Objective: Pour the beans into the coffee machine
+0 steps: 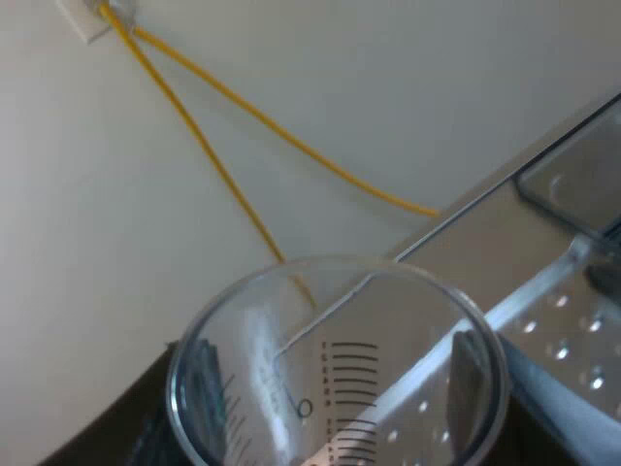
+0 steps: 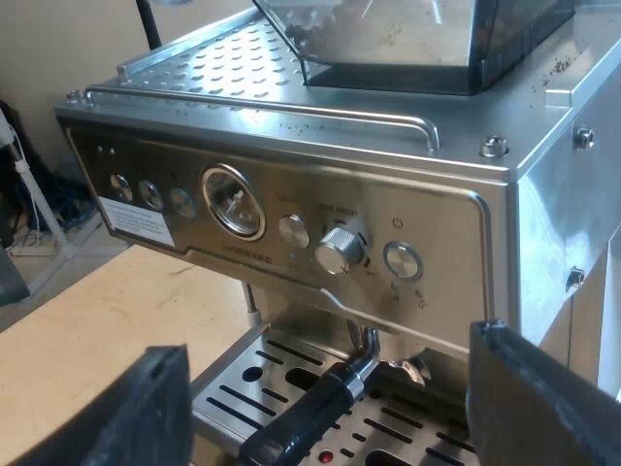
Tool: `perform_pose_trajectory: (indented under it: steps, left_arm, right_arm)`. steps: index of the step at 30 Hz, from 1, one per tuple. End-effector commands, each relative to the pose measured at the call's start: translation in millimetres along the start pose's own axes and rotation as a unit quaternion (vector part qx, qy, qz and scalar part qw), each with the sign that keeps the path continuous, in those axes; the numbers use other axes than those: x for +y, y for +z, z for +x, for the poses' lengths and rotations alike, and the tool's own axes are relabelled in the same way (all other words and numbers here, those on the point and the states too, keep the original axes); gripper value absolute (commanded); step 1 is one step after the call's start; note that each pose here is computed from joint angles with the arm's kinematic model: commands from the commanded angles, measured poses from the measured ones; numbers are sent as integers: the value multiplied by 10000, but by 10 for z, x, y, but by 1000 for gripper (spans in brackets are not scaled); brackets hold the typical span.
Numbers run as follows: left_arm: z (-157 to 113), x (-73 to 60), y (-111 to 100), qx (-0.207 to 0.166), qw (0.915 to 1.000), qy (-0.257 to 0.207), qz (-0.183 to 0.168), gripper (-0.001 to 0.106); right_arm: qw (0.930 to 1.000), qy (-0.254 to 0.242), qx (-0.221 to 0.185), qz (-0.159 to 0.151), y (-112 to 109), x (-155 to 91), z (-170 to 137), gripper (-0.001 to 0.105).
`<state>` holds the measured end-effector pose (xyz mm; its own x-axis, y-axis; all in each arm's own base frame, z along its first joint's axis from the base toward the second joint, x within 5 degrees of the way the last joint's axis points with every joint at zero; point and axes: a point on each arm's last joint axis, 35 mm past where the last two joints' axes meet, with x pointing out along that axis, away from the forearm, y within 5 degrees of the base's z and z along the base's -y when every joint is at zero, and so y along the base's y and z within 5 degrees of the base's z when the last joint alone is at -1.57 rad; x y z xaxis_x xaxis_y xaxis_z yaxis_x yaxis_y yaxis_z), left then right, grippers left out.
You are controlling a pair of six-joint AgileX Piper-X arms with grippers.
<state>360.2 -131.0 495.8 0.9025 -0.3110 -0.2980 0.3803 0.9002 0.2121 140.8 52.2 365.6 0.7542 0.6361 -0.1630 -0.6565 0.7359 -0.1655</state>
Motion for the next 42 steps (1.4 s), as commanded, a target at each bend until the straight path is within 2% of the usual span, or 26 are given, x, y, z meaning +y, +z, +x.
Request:
perform_pose_trajectory:
  steps: [1, 14, 18, 21, 26, 31, 35, 39, 42]
  left_arm:
    - [18, -80, 89, -134, 9999, 50, 86, 33]
    - [266, -207, 174, -202, 9996, -48, 191, 33]
    - [343, -255, 208, -212, 9988, 54, 432, 33]
    - [394, -346, 207, -187, 9978, 57, 634, 33]
    - [464, -434, 218, -237, 9971, 43, 725, 33]
    - [471, -507, 273, -314, 9944, 105, 1001, 33]
    - [465, -510, 305, -421, 9938, 223, 1009, 33]
    - [464, -502, 309, -407, 9907, 344, 1255, 33]
    - [464, -502, 309, -407, 9906, 343, 1257, 33]
  right_arm:
    - [9999, -3, -132, -63, 60, -2, -21, 62]
    - [9999, -3, -132, -38, 60, -2, -21, 62]
    - [9999, -3, -132, -24, 60, -2, -21, 62]
    - [9999, -2, -132, -1, 60, -2, -21, 62]
    - [9999, -2, -132, -1, 60, -2, -21, 62]
    - [9999, -2, -132, -1, 60, -2, -21, 62]
    - [9999, -2, -132, 30, 60, -2, -21, 62]
    - [9999, -2, -132, 50, 60, -2, -21, 62]
    - [9999, 18, -136, 69, 60, -1, -21, 62]
